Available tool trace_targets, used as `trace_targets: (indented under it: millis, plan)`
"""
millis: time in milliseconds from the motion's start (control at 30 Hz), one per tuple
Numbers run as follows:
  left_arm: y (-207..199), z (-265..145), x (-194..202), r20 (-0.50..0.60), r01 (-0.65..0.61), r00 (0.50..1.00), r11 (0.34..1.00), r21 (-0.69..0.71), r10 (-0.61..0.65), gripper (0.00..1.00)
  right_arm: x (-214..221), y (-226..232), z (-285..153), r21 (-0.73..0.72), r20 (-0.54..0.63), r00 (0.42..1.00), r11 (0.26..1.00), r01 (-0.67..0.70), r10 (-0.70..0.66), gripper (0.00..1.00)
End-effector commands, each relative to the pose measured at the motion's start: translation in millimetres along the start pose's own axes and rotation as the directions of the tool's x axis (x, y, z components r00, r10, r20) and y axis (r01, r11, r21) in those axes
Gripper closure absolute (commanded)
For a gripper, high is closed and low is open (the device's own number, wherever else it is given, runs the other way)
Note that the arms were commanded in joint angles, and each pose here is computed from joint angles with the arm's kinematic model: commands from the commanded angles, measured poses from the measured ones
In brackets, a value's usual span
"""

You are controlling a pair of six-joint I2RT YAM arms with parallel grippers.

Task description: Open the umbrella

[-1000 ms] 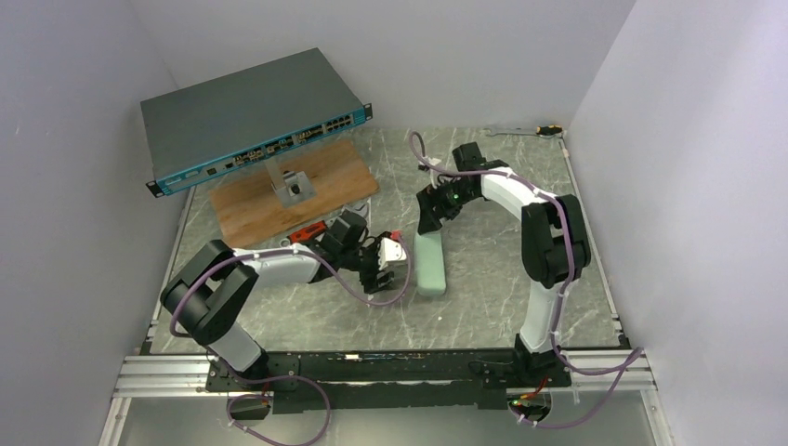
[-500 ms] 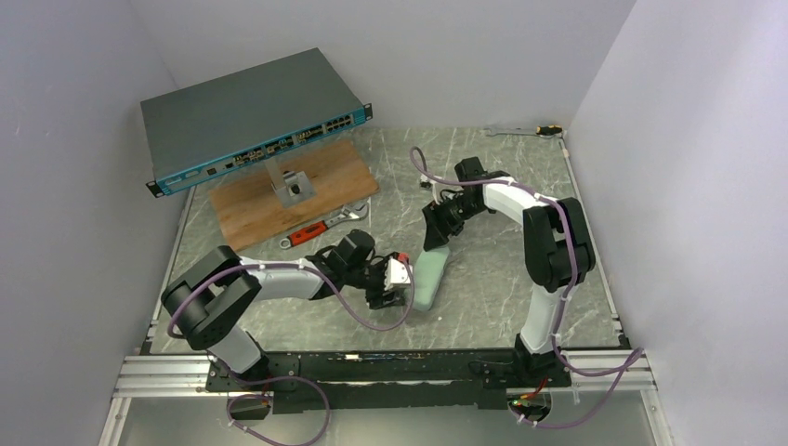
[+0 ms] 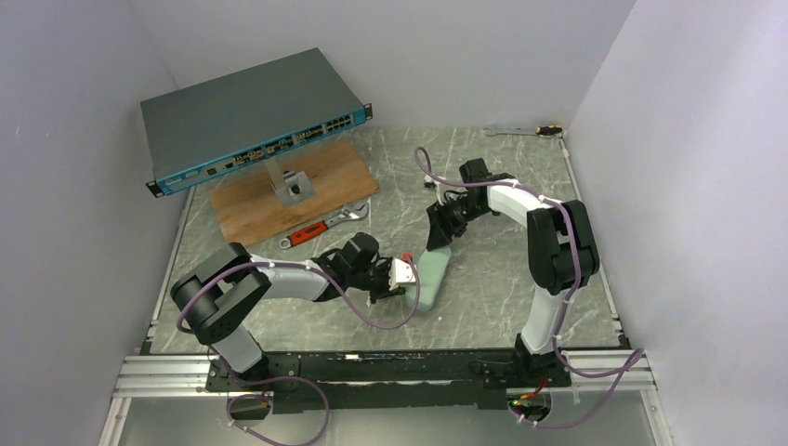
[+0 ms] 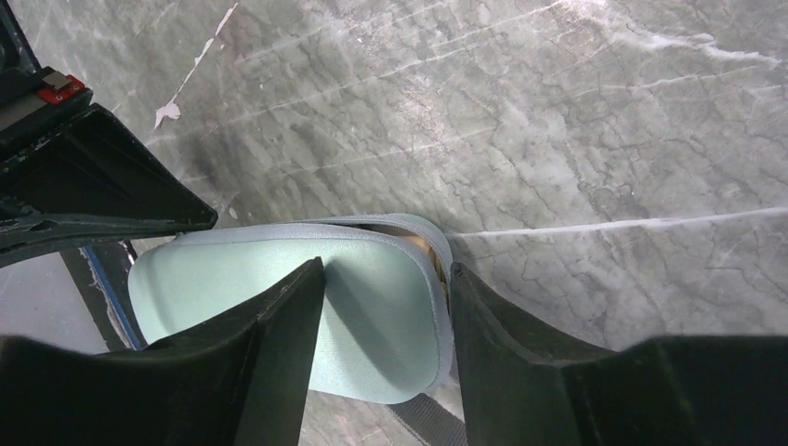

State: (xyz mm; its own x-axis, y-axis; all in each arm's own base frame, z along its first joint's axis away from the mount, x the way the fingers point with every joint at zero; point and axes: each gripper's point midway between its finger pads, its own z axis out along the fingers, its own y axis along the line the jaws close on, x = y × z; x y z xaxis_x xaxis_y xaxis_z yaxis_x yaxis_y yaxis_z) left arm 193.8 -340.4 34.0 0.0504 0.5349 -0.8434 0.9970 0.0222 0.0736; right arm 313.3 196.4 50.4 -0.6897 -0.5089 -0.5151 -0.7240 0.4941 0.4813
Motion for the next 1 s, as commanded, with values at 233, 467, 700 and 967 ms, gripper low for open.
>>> trace_targets:
  millis: [233, 467, 700, 967]
  plan:
    - [-16, -7, -7, 0.027, -0.010, 1.000, 0.998, 0.057, 0.008, 1.00, 19, -33, -24, 0.111, -0.001, 0.999, 0.993, -0.041, 0.041, 0.62]
    - [-33, -18, 1, 0.005, -0.009, 1.000, 0.993, 0.115, 0.008, 1.00, 64, -36, -50, 0.122, -0.045, 0.997, 0.991, -0.062, 0.068, 0.67]
    - [-8, -17, -10, 0.017, 0.102, 0.994, 0.991, 0.082, -0.104, 1.00, 88, 18, -66, -0.030, -0.076, 0.996, 0.999, 0.039, -0.042, 0.52]
    - [41, -18, -23, 0.033, 0.107, 0.994, 0.993, 0.041, -0.108, 1.00, 65, 23, -88, 0.000, -0.034, 0.977, 0.978, 0.209, -0.209, 0.23]
